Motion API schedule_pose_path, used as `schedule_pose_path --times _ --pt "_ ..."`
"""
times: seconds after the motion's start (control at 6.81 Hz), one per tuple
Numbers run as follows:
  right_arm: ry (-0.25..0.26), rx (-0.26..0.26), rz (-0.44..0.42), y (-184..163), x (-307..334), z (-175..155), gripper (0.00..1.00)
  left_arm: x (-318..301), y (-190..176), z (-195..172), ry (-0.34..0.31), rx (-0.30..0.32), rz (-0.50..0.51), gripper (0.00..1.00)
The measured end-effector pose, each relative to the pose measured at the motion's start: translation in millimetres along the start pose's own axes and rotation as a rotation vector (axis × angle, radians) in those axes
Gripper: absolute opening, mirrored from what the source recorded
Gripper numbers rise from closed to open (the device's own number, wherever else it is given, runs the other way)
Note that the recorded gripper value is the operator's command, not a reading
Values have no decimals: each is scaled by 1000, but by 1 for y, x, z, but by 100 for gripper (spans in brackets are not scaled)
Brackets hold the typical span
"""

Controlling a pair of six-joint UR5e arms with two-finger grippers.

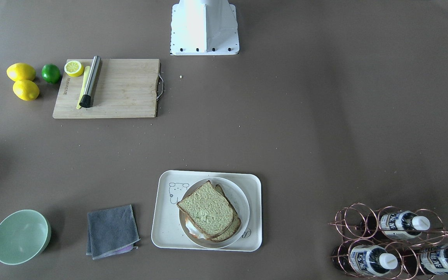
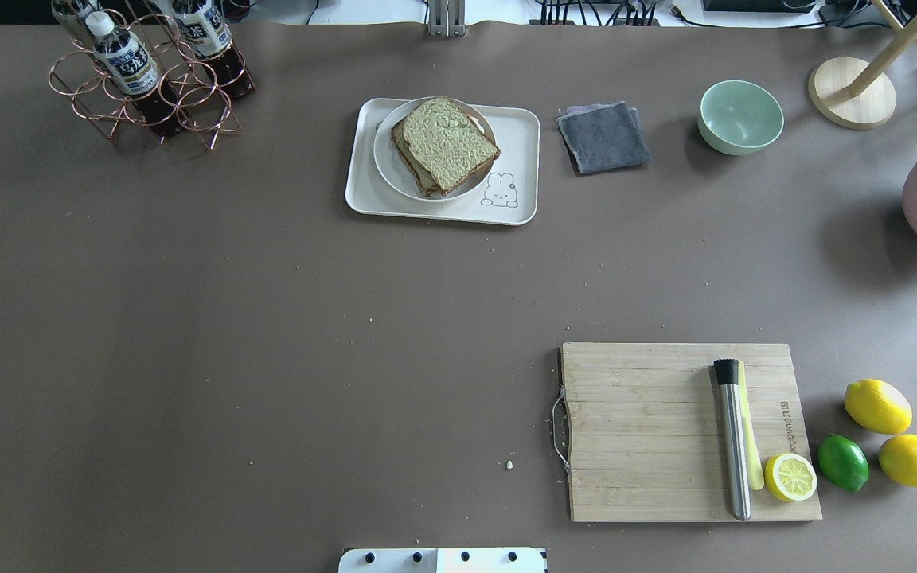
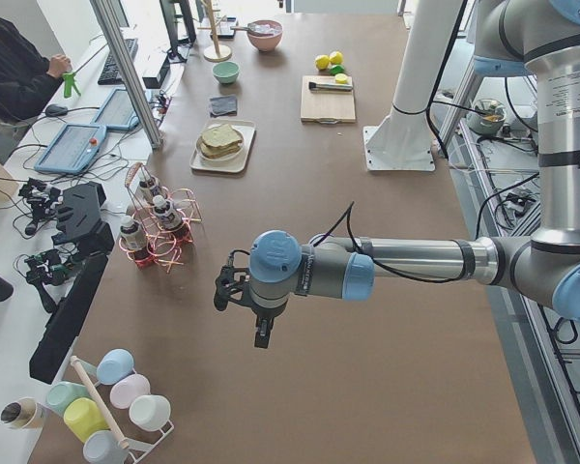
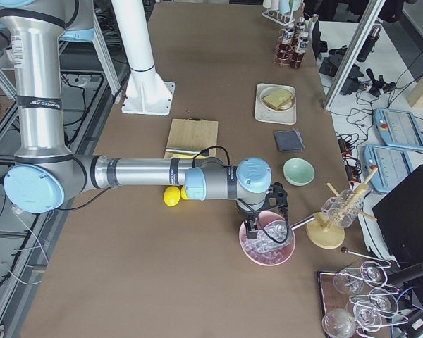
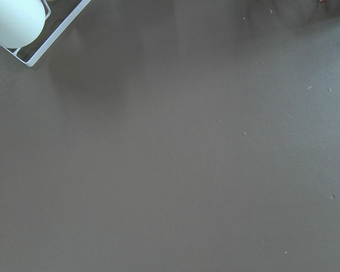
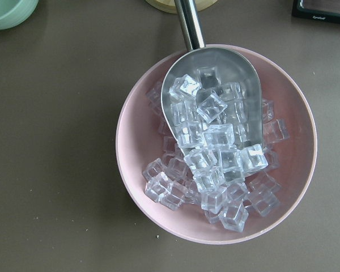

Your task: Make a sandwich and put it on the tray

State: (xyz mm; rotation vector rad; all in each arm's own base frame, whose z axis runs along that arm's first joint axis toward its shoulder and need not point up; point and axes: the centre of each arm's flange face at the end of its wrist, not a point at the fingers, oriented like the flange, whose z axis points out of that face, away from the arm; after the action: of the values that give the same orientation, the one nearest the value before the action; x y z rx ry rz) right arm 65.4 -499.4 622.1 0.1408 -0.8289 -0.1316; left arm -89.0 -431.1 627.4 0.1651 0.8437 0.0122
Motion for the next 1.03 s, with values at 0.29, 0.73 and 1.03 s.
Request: schedule_pose_path --times 0.29,0.73,1.03 --pt "1 2 2 -2 -1 -1 99 4 -5 -1 0 5 -3 97" --pt "2 5 3 -4 -2 -3 99 5 -8 -2 0 7 -2 97" --pt "1 8 0 -6 -4 -4 99 6 -9 -3 0 8 -2 97"
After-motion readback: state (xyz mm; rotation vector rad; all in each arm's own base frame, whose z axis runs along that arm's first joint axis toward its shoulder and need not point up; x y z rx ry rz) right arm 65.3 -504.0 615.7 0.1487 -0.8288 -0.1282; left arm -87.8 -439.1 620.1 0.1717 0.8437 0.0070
